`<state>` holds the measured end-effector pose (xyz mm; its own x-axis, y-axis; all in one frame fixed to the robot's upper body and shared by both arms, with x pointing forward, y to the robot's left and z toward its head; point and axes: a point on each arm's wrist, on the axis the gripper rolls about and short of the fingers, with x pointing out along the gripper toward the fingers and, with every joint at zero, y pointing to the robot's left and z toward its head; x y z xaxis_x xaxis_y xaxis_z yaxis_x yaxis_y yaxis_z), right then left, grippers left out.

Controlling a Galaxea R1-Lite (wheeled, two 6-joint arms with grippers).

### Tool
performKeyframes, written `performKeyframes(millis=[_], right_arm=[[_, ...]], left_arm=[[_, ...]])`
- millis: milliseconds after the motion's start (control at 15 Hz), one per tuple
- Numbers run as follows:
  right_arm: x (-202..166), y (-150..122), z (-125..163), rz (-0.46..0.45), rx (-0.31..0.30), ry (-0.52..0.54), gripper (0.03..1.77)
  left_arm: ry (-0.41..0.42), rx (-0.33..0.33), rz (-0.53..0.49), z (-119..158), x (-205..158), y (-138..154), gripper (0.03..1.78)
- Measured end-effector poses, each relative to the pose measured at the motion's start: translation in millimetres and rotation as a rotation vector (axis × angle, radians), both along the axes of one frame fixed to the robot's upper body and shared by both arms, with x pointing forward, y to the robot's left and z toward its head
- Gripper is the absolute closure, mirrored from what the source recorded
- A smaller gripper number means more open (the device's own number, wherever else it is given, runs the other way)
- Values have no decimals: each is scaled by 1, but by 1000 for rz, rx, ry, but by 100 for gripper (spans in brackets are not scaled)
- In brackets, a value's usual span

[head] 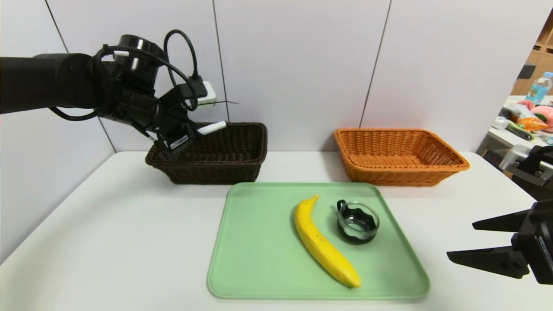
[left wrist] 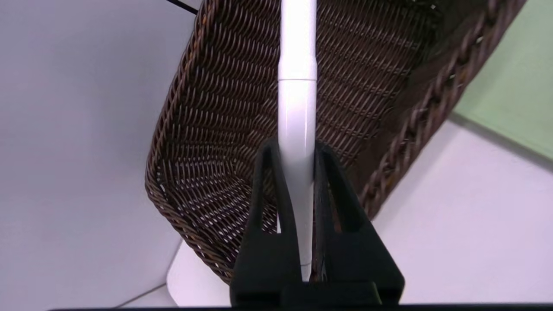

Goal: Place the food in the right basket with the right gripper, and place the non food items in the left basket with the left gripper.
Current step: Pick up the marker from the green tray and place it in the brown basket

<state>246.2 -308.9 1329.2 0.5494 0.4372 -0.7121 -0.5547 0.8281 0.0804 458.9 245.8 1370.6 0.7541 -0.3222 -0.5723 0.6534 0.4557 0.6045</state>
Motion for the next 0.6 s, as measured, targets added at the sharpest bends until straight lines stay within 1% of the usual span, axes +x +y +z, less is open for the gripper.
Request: performKeyframes(millis=[333,467,600], right_arm=[[-2,-1,-2,-1,0,-2,10],[-4,-1,-4,-1,0,0,10],[-5,-1,-5,-2,1,3,10]], left_arm=[[-37,149,-92,-20,33,2,165],[-41,174,-114,-28,43,2,165],[-35,173,-117,-35,52,0,165]])
